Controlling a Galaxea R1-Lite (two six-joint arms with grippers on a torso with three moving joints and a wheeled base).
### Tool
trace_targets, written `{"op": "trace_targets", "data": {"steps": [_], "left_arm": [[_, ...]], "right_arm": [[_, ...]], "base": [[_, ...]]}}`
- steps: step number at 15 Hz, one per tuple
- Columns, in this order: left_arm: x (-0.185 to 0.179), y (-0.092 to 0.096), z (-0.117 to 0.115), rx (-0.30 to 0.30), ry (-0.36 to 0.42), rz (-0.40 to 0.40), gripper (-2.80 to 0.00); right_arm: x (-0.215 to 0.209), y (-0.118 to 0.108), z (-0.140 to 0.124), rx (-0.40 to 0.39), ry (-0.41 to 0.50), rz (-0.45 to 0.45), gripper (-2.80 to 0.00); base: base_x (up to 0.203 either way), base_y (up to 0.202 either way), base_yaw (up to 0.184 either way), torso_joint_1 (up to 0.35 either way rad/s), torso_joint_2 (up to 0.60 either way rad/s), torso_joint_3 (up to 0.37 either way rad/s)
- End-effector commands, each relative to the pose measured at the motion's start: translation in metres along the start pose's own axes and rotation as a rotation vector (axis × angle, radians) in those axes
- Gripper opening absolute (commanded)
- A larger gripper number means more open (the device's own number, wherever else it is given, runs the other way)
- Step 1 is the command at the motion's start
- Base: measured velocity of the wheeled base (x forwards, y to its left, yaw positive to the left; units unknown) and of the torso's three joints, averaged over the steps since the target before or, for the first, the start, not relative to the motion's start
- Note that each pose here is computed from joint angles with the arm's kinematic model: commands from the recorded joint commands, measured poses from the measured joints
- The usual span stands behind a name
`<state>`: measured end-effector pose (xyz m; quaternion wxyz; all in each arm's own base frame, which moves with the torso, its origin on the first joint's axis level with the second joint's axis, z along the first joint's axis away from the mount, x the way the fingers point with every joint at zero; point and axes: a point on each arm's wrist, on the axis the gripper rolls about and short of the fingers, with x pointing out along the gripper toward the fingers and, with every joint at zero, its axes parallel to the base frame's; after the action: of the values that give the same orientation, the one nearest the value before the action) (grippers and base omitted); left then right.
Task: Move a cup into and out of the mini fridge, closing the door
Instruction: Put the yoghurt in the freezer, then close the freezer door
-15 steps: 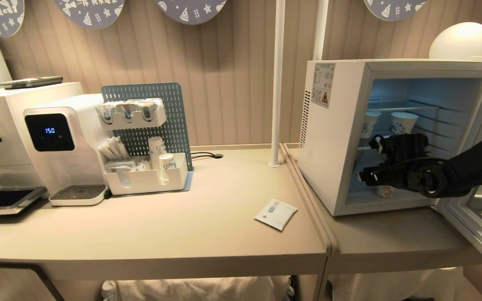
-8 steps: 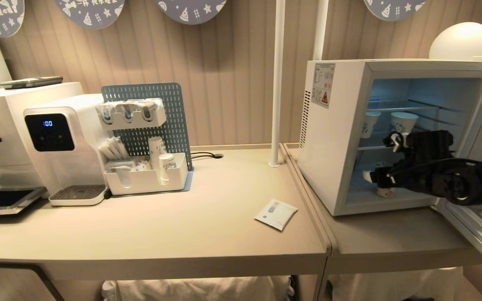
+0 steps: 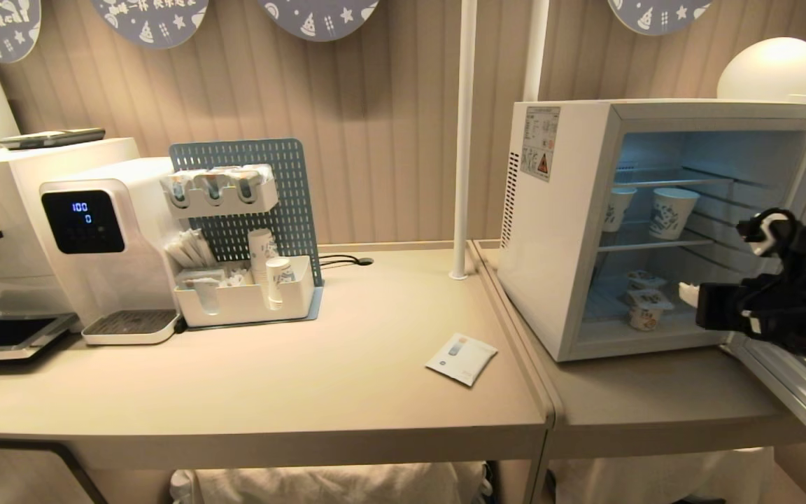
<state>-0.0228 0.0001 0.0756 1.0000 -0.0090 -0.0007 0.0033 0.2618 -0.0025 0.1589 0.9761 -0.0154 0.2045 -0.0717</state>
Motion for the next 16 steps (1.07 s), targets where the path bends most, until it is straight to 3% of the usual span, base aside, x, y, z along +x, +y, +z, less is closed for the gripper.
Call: {"op": "trace_targets", "data": {"steps": [1, 4, 8, 11, 14, 16], "left_arm": [[0.0, 0.0, -0.001, 0.0, 0.003, 0.001, -2.8], [0.0, 0.0, -0.001, 0.0, 0.002, 0.001, -2.8], [0.0, 0.0, -0.001, 0.0, 0.003, 0.001, -2.8], [0.0, 0.0, -0.001, 0.0, 0.003, 0.001, -2.8], [0.0, 0.0, -0.001, 0.0, 0.003, 0.001, -2.8], [0.0, 0.0, -0.001, 0.0, 0.002, 0.001, -2.8]], "right_arm": [[-0.059, -0.006, 0.008, 0.027, -0.138, 0.005, -2.8], [-0.119, -0.017, -0.002, 0.062, -0.227, -0.077, -2.8], [-0.195, -0.036, -0.031, 0.144, -0.333, -0.359, -2.8], [-0.237, -0.046, -0.061, 0.198, -0.403, -0.493, -2.8], [-0.268, -0.053, -0.101, 0.24, -0.474, -0.546, -2.8], [-0.276, -0.053, -0.133, 0.238, -0.55, -0.488, -2.8]], "base": [[0.0, 0.0, 0.0, 0.0, 0.0, 0.0], [0.0, 0.0, 0.0, 0.0, 0.0, 0.0], [0.0, 0.0, 0.0, 0.0, 0.0, 0.0], [0.0, 0.0, 0.0, 0.0, 0.0, 0.0], [0.0, 0.0, 0.0, 0.0, 0.0, 0.0], [0.0, 0.0, 0.0, 0.0, 0.0, 0.0]]}}
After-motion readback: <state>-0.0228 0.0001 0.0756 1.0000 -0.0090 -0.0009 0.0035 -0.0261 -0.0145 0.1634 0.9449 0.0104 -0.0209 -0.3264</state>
